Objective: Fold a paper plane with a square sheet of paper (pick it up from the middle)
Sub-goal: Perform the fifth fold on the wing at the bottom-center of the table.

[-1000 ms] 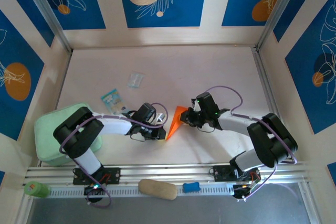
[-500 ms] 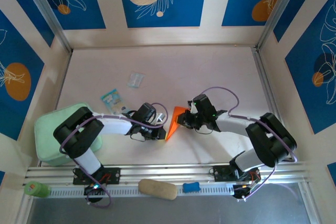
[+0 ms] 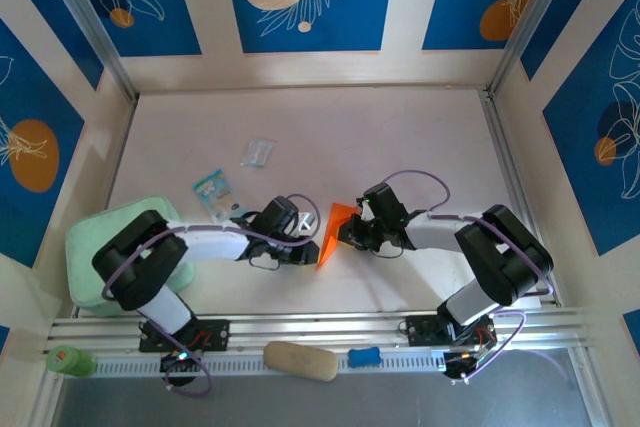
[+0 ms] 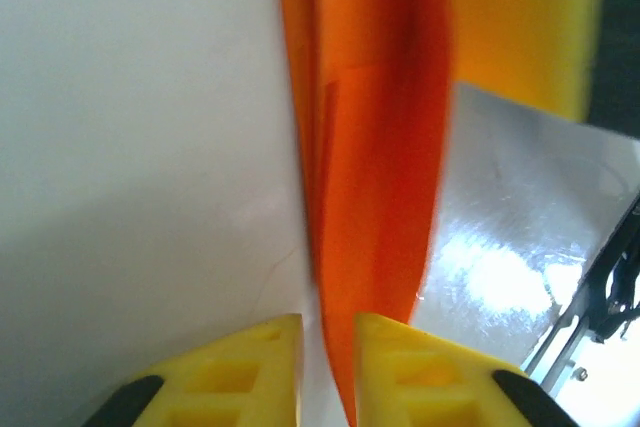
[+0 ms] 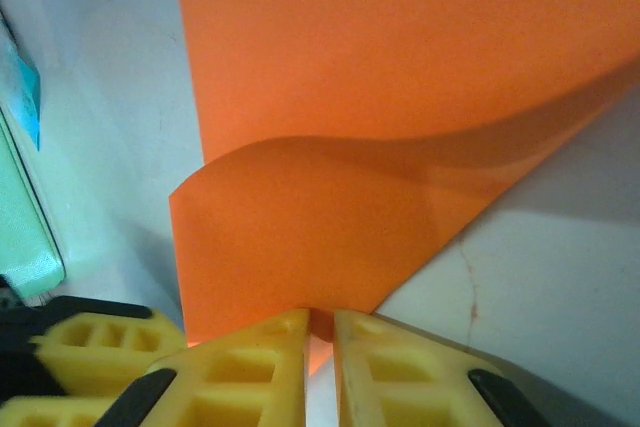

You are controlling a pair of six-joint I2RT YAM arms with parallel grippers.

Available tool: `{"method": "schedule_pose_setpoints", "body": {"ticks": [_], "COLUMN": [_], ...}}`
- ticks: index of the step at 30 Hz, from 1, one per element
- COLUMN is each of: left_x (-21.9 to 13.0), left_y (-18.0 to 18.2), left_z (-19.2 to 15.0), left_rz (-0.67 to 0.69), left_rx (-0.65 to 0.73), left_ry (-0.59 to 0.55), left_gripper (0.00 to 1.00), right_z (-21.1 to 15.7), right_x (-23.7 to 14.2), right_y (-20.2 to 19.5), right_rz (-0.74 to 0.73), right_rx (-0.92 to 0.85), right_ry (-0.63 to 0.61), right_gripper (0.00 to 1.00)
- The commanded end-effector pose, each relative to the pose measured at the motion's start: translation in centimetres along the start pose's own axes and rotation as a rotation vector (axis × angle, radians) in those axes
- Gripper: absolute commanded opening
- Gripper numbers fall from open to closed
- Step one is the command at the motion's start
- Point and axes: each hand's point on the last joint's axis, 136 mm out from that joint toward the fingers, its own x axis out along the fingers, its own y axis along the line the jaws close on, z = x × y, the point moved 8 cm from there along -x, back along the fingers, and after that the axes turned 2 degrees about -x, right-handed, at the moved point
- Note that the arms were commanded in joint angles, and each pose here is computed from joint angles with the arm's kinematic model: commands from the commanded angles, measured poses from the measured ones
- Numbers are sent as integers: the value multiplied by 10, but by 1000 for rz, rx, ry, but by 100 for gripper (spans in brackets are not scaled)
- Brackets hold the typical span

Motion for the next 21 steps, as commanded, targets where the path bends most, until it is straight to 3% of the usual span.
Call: {"method": "schedule_pose_setpoints", "body": {"ticks": [1, 4, 6, 16, 21], "left_x": [-15, -18, -15, 12, 21], "left_y": [-10, -22, -28, -26, -15], "left_z": [10, 17, 21, 25, 24], "left_rz": [12, -42, -68, -105, -37], "left_rx": [51, 90, 106, 93, 83], "left_ry": [-100, -122, -106, -5, 34], "left_gripper": [27, 41, 43, 48, 41], "right_z": [4, 4, 5, 5, 7], "right_x": [0, 1, 1, -1, -3], "right_y": [4, 3, 4, 6, 8], "right_rz": [4, 2, 7, 12, 22], "right_rx": [-3, -1, -1, -3, -5], "right_ry": [0, 2, 2, -4, -8], "right_gripper": [14, 14, 15, 15, 14]}}
